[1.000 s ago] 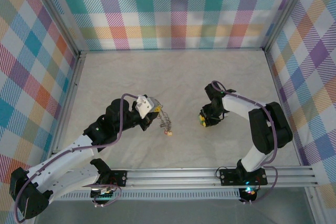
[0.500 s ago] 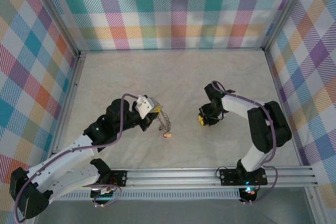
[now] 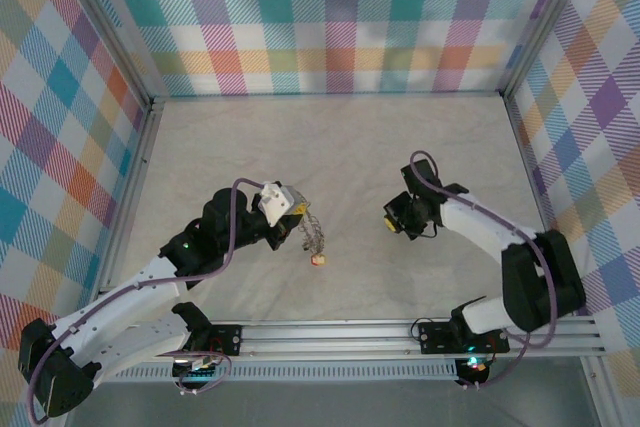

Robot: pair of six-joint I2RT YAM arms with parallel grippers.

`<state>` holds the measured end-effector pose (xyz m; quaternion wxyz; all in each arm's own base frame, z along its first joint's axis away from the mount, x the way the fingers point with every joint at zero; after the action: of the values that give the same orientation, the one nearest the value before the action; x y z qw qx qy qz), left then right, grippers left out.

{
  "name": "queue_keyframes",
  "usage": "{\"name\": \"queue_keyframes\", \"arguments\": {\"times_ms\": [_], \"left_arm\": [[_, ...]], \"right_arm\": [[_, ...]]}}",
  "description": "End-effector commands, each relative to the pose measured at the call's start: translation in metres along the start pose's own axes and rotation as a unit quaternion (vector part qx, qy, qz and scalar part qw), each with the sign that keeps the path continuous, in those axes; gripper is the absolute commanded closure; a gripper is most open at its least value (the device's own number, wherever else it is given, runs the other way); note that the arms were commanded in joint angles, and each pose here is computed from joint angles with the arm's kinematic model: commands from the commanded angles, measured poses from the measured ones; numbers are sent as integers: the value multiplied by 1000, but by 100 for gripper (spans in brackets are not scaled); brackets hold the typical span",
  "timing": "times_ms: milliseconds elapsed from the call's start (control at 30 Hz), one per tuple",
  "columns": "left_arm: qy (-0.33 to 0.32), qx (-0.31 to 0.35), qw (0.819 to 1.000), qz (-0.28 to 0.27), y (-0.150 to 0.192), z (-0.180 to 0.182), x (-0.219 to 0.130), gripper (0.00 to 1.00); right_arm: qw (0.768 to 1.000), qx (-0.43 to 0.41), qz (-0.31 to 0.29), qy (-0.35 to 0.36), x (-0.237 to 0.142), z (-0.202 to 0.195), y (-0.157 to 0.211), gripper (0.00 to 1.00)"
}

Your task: Put the keys on the keyring

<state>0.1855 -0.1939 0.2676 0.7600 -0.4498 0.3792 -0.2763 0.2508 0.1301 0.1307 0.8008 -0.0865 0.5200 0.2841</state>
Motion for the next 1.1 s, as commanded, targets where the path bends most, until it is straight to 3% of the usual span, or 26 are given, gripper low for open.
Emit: {"name": "queue_keyframes", "arguments": {"times_ms": [0, 167, 300, 433, 567, 800, 933, 1067], "left_arm": [[-13, 5, 1000, -26, -13, 9, 0, 100], [9, 16, 999, -29, -21, 8, 2, 100], [26, 24, 999, -28, -27, 8, 8, 100], [47, 25, 998, -36, -31, 7, 16, 100], [89, 38, 993, -62, -35, -1, 18, 100], [128, 59, 985, -98, -44, -8, 20, 100], [145, 69, 980, -120, -44, -12, 21, 100], [144, 71, 980, -118, -43, -12, 23, 100]], "right_arm": [[979, -189, -14, -72, -15, 10, 3, 100], [912, -389, 0, -128, -51, 25, 20, 100], [871, -475, -2, -129, -70, 27, 26, 100], [814, -543, 13, -208, -91, 36, 43, 100], [744, -602, 33, -288, -114, 43, 62, 100], [594, -700, 12, -397, -148, 40, 91, 100], [560, -707, 17, -431, -153, 40, 100, 100], [546, -711, 39, -442, -153, 43, 112, 100]]}}
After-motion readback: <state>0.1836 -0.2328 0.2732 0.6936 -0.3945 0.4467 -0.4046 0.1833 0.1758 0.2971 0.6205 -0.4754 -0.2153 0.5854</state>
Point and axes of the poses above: each hand's point on the last joint's axis, 136 mm out from that joint toward the fingers, its own x axis out along the fingers, its own z axis along the line the jaws close on, y = z × x, the point moved 7 cm from there along -x, back along the fingers, and after that the axes turned 13 degrees about x, right-handed, at the moved point
